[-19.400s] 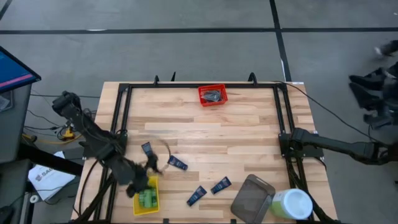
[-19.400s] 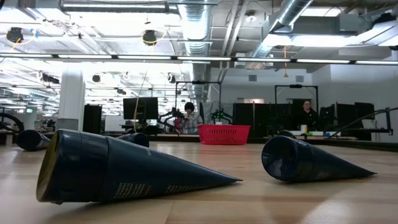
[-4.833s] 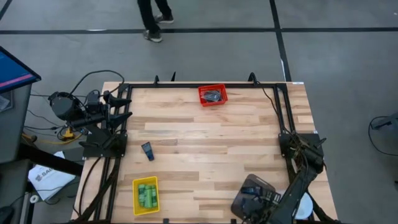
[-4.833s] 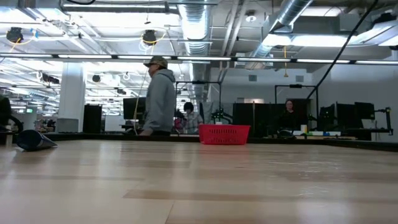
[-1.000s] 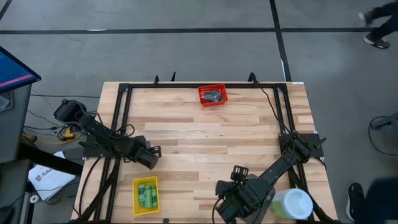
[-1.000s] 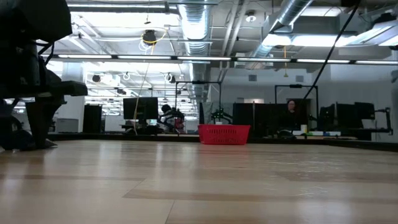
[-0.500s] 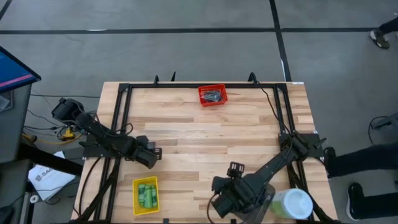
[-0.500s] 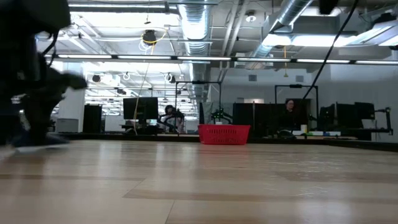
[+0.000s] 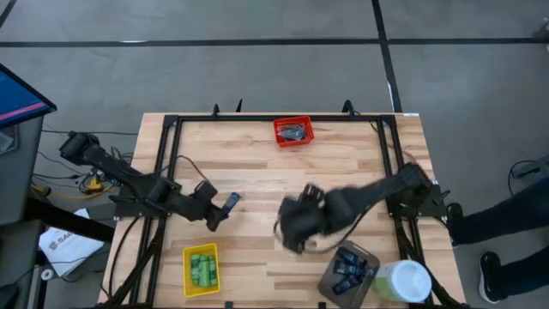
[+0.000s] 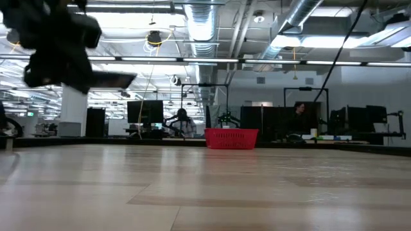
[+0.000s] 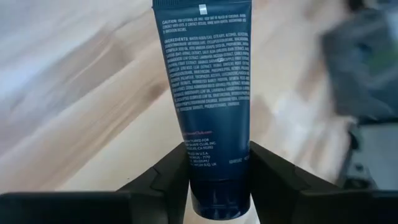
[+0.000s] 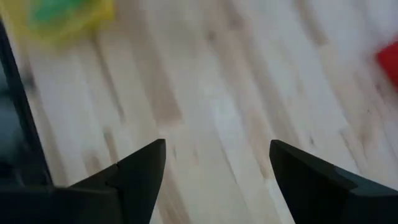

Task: Pick & Place Travel size toiletries
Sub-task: Put the blue shave cream into the black bin

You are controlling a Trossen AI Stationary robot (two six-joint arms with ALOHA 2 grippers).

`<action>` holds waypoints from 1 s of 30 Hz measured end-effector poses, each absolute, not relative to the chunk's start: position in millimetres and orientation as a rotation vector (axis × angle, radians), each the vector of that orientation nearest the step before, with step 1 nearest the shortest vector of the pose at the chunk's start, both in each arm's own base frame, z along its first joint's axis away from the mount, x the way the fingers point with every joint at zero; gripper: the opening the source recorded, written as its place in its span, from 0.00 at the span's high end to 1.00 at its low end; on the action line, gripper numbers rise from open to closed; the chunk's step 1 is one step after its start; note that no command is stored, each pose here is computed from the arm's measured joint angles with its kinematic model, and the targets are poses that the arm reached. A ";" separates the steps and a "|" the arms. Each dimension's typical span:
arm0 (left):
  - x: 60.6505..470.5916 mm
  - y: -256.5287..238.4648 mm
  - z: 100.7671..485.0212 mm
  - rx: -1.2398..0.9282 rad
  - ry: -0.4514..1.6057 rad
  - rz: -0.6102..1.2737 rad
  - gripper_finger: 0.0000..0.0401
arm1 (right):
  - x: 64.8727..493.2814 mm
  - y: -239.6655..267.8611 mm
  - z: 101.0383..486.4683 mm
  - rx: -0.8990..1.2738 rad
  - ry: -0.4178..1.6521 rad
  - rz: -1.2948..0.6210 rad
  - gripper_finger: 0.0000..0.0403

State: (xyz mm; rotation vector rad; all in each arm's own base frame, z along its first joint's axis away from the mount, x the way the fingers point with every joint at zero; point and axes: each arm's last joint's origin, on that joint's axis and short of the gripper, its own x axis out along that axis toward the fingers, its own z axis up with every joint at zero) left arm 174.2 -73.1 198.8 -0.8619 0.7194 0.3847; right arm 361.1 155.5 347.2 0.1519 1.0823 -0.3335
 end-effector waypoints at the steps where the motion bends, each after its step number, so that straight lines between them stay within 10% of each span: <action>1: 173.3 -72.6 202.9 -0.832 0.701 0.349 0.67 | 358.7 145.6 358.1 0.213 1.034 -0.371 0.30; 11: 186.6 -71.6 239.3 -0.543 0.430 0.079 0.67 | 345.4 66.4 411.5 0.669 0.781 -0.584 0.30; 30: 228.4 -55.8 268.2 -0.147 0.393 0.111 0.67 | 397.8 34.2 391.6 0.883 0.763 -0.400 0.30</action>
